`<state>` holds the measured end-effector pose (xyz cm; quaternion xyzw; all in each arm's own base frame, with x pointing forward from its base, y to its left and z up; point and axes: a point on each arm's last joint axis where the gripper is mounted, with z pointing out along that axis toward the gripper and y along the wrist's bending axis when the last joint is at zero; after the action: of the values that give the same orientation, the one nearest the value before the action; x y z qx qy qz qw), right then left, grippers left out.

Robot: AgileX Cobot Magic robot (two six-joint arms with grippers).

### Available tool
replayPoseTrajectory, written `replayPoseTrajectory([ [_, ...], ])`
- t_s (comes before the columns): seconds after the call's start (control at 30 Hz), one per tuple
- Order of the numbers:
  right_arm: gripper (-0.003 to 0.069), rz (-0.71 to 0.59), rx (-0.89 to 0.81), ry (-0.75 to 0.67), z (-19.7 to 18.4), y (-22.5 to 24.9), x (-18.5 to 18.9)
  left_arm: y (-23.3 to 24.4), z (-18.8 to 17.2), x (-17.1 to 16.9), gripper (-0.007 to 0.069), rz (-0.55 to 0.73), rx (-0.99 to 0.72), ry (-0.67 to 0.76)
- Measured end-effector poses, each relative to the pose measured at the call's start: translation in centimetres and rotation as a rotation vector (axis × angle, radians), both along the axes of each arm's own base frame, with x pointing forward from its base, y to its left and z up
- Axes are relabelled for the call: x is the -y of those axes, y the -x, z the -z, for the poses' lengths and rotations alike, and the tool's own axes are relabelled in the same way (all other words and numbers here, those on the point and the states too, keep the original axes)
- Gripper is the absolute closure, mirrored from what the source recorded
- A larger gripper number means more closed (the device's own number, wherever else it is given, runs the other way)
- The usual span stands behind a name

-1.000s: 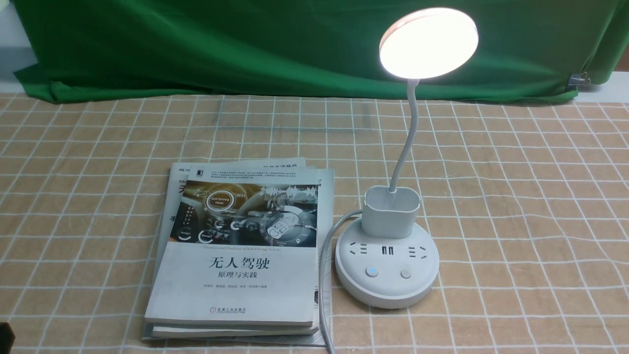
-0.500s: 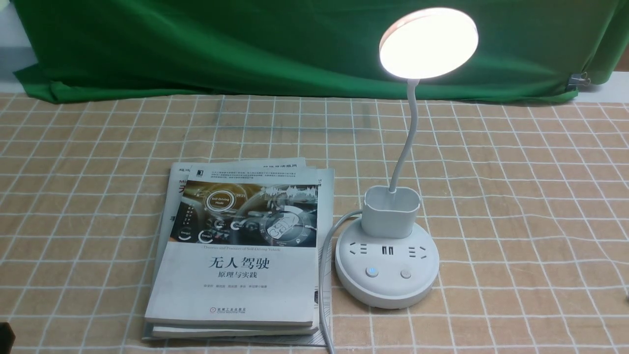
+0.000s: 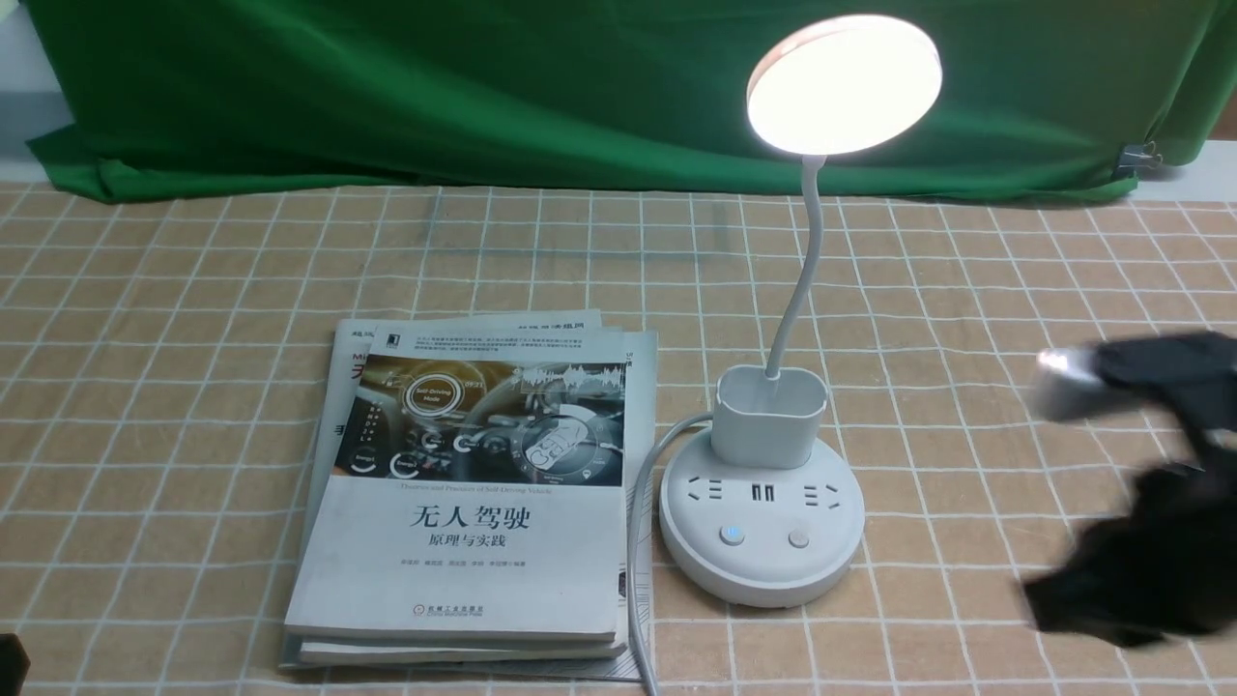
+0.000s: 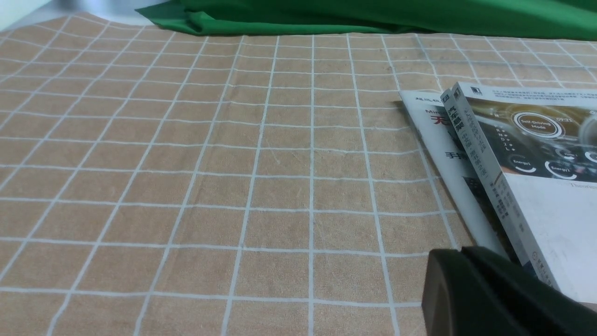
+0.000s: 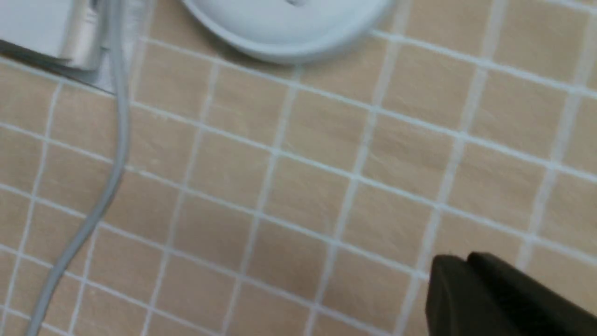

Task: Turn off the desk lamp on the light coffee tablecloth by hand.
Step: 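Press the power button on the lamp base to turn the lamp off with the right gripper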

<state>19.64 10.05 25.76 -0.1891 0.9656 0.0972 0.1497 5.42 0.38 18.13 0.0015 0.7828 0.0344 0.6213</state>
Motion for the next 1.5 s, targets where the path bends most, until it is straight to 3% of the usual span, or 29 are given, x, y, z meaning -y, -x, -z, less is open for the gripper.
replayPoseTrajectory([
  [0.17,0.0620,-0.109,-0.048,0.028,1.3,-3.3,-4.5,0.0,0.0,0.0,0.0621,0.000,0.000,0.000],
  [0.47,0.0620,-0.125,-0.077,0.059,4.0,-7.9,-7.6,0.0,0.0,0.0,0.0621,0.000,0.000,0.001],
  [1.1,0.0621,-0.117,-0.036,0.037,5.2,-9.1,-8.6,0.0,0.0,0.0,0.0621,0.000,0.000,0.000],
  [1.5,0.0621,-0.108,-0.089,0.058,7.9,-10.0,-9.1,0.0,0.0,0.0,0.0621,0.000,0.000,0.000],
])
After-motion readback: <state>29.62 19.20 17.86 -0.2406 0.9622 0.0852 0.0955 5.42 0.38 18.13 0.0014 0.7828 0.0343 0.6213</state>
